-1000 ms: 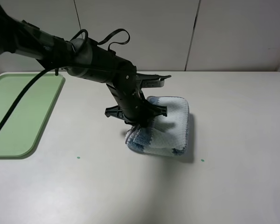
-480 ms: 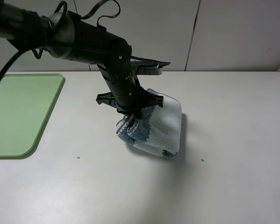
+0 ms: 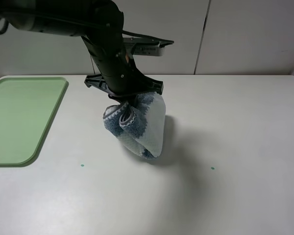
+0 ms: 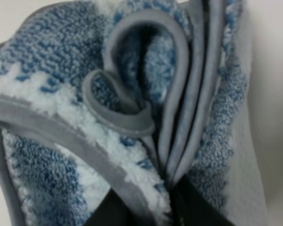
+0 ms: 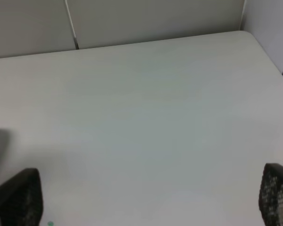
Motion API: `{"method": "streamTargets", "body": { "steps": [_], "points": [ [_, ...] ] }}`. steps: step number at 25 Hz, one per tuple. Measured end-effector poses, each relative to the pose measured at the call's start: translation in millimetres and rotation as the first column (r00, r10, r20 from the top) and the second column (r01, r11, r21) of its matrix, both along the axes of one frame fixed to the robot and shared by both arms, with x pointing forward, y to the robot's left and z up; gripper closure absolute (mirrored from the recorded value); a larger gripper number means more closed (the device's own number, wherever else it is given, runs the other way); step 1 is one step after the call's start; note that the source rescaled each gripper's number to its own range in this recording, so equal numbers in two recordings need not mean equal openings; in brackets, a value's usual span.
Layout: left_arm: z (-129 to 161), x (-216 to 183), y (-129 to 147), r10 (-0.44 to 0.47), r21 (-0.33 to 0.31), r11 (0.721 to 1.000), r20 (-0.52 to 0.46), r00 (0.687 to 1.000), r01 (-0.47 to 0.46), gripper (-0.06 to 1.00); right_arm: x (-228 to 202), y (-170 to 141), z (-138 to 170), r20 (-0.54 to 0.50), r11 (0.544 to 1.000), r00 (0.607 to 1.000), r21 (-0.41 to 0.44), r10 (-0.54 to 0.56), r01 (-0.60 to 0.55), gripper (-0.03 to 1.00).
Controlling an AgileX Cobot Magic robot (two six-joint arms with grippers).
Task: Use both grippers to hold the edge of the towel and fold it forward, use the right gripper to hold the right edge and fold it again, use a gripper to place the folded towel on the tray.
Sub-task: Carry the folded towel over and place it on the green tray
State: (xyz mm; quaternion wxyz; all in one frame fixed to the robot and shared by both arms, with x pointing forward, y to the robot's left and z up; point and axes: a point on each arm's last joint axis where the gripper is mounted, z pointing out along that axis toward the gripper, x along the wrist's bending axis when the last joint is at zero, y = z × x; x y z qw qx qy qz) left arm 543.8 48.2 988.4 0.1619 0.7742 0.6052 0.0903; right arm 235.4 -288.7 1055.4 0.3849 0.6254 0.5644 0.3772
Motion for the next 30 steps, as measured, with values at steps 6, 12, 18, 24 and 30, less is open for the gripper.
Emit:
{"method": "streamTargets", "body": {
  "steps": [6,12,18,24,30],
  "points": [
    [32.1,-1.5,22.5,0.021,0.035,0.999,0.049,0.999,-0.023,0.82,0.0,0.0,0.0,0.0,1.0,1.0,0.0,0.0,0.0,-0.03],
    [59.8,-0.6,55.0,0.051,0.08,0.995,0.07,0.996,-0.057,0.82,0.0,0.0,0.0,0.0,1.0,1.0,0.0,0.0,0.0,-0.03],
    [73.8,8.1,94.2,0.076,0.132,0.988,0.068,0.995,-0.084,0.82,0.0,0.0,0.0,0.0,1.0,1.0,0.0,0.0,0.0,-0.03],
    [74.4,20.4,132.6,0.105,0.178,0.978,0.045,0.993,-0.112,0.82,0.0,0.0,0.0,0.0,1.0,1.0,0.0,0.0,0.0,-0.03],
    [74.4,31.1,170.5,0.144,0.206,0.967,0.035,0.989,-0.148,0.82,0.0,0.0,0.0,0.0,1.0,1.0,0.0,0.0,0.0,-0.03]
  ]
}}
